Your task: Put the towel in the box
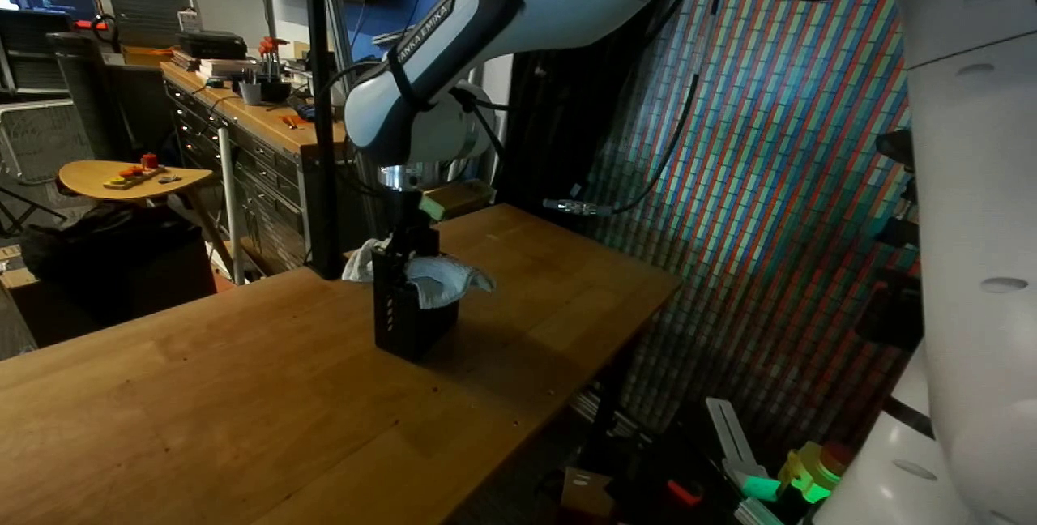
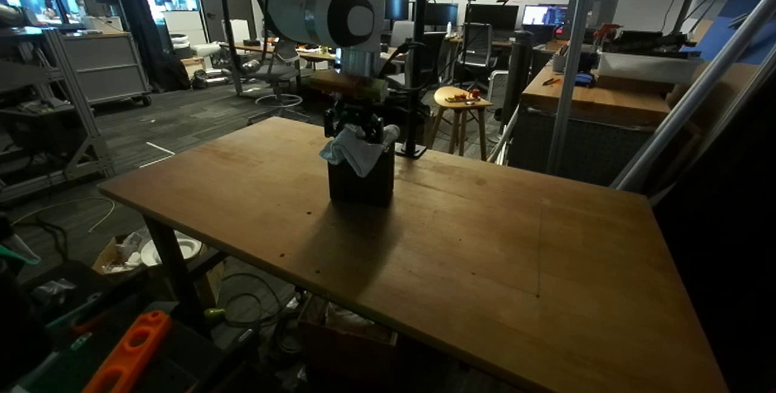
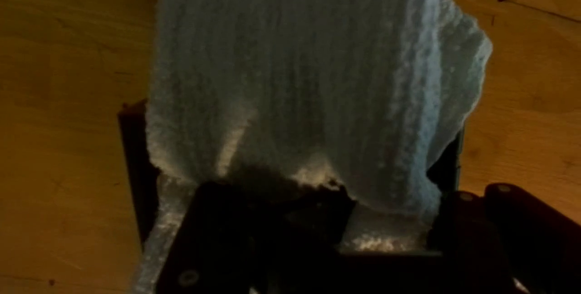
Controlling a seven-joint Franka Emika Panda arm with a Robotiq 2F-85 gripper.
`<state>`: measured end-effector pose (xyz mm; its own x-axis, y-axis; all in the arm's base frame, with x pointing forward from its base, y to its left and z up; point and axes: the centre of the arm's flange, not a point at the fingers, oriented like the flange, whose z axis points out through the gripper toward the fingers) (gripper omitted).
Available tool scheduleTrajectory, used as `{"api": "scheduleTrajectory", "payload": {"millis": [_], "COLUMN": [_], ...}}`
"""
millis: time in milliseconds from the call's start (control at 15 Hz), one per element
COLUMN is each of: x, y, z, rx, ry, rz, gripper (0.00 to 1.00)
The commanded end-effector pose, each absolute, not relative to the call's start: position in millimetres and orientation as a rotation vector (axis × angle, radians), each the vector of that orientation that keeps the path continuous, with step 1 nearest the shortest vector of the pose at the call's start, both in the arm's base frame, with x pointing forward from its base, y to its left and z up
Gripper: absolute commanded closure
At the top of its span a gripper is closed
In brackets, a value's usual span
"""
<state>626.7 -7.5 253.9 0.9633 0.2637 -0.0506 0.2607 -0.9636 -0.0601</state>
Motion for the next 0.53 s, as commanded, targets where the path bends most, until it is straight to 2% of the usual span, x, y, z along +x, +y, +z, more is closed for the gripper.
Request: {"api": "scheduleTrajectory", "payload": {"millis": [0,333,400,467], "x": [628.9,622.3,621.8,621.8], "y": [-15.3,-26.2,-27.6,-28.7], "z": [239.7,243.6,248.7,252.3], "rx": [-2.990,-2.951,-2.952,-2.957], "ry": [-0.414,-0.394,-0.400,-0.408], "rz": [0.083,0.064,0.060,0.058], "gripper": [0.92,0.92,0.86,0.66]}}
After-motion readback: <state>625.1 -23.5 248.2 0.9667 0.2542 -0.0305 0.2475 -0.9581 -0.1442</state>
